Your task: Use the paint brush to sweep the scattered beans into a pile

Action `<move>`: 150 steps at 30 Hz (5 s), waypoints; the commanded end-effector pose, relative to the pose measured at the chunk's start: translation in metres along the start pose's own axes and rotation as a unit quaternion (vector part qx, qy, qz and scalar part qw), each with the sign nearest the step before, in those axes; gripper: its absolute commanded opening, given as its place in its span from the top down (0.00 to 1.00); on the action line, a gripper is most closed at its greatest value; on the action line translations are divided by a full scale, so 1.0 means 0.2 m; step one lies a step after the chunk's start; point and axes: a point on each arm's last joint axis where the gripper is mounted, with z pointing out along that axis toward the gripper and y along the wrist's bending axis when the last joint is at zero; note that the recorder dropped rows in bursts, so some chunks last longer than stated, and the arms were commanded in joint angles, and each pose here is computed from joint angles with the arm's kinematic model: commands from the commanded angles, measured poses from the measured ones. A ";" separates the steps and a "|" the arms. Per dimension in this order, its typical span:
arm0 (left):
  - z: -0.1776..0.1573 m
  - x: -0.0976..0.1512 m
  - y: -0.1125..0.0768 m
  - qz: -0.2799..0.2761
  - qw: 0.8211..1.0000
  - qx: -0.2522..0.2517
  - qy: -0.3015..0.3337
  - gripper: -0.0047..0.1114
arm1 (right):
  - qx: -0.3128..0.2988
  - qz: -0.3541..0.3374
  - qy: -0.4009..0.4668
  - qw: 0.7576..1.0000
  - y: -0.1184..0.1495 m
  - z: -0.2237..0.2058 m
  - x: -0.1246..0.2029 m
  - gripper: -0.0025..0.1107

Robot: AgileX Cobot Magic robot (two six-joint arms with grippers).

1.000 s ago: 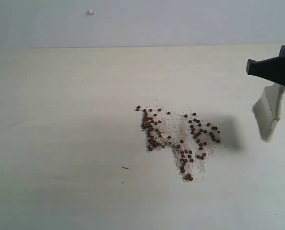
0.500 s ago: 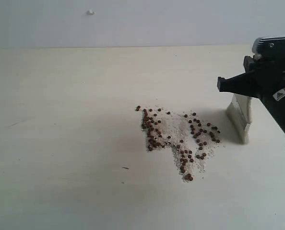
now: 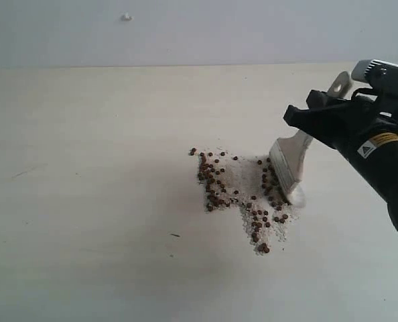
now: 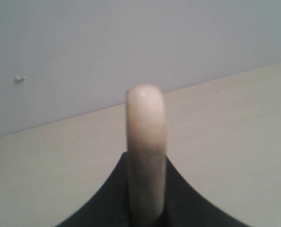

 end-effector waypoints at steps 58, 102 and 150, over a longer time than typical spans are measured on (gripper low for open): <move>0.00 0.00 0.00 -0.003 1.000 -0.004 0.000 0.96 | 0.018 -0.067 0.035 0.997 -0.05 -0.35 -0.06 0.98; 0.00 0.00 0.01 -0.002 1.000 -0.005 0.000 0.96 | -0.079 0.131 -0.076 0.985 0.09 -0.37 -0.32 0.98; 0.00 0.00 0.00 -0.001 1.000 -0.004 0.000 0.96 | 0.090 0.183 -0.125 0.971 0.84 0.33 0.11 0.98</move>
